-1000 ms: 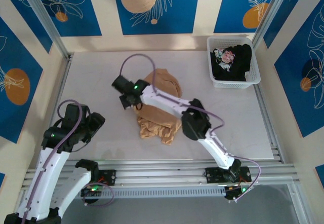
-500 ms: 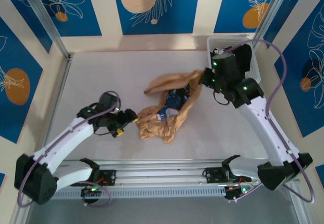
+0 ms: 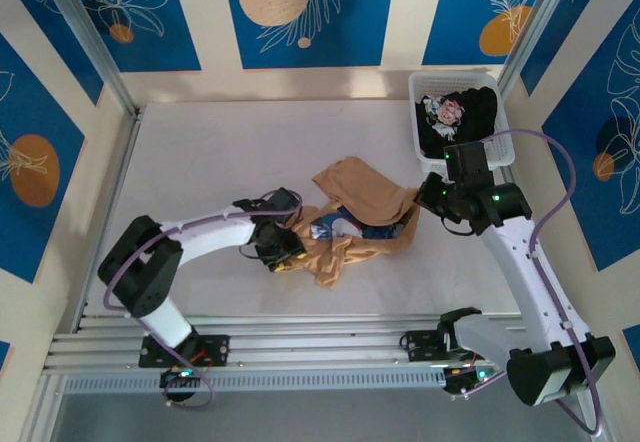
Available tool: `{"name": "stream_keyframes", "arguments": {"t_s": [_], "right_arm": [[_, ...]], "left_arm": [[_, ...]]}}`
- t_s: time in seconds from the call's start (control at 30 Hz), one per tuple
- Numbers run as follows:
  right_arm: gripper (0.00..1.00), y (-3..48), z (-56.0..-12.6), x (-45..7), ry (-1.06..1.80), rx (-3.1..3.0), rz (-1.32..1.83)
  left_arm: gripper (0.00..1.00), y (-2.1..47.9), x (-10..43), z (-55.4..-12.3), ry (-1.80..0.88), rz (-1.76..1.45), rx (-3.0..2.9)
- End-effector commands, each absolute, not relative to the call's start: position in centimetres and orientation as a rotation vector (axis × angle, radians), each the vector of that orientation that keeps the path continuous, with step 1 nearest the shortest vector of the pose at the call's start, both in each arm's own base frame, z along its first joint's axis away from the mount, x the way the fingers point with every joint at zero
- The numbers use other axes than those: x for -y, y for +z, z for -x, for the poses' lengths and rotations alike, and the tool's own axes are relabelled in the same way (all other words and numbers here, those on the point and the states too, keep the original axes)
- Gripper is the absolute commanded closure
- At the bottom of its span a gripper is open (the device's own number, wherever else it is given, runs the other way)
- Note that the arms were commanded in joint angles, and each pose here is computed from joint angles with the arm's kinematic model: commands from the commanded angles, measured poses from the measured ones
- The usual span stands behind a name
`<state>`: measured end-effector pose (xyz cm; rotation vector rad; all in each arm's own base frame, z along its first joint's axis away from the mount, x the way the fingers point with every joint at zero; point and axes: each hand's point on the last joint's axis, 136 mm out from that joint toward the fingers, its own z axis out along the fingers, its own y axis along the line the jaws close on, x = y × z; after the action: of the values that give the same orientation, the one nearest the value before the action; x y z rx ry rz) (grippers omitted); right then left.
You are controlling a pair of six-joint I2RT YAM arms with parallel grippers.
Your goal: Fold and stack the t-shirts
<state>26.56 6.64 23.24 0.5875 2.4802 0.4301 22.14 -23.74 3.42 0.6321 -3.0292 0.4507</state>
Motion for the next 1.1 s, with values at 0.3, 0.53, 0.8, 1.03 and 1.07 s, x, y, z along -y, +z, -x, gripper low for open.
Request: {"name": "stream_keyframes", "arguments": {"t_s": [0.3, 0.53, 0.8, 1.03, 1.07], "right_arm": [[1.00, 29.5, -32.7, -8.6, 0.800, -2.308, -0.561], [1.00, 34.6, -32.4, -7.0, 0.772, -2.121, -0.582], [1.00, 24.2, -27.3, -5.5, 0.646, -2.308, -0.700], [1.00, 17.4, -31.4, -5.6, 0.636, -2.412, -0.814], [1.00, 17.1, -31.9, -5.4, 0.613, -2.428, -0.824]], "left_arm": [[1.00, 15.2, 13.5, -35.3, 0.436, -0.727, 3.414], [1.00, 23.6, 9.1, -32.9, 0.312, -0.835, 3.594], [1.00, 21.4, 6.7, -29.1, 0.334, -0.857, 3.696], [1.00, 13.2, 7.4, -34.7, 0.237, -0.809, 3.529], [1.00, 12.9, 7.5, -35.7, 0.219, -0.775, 3.521]]}}
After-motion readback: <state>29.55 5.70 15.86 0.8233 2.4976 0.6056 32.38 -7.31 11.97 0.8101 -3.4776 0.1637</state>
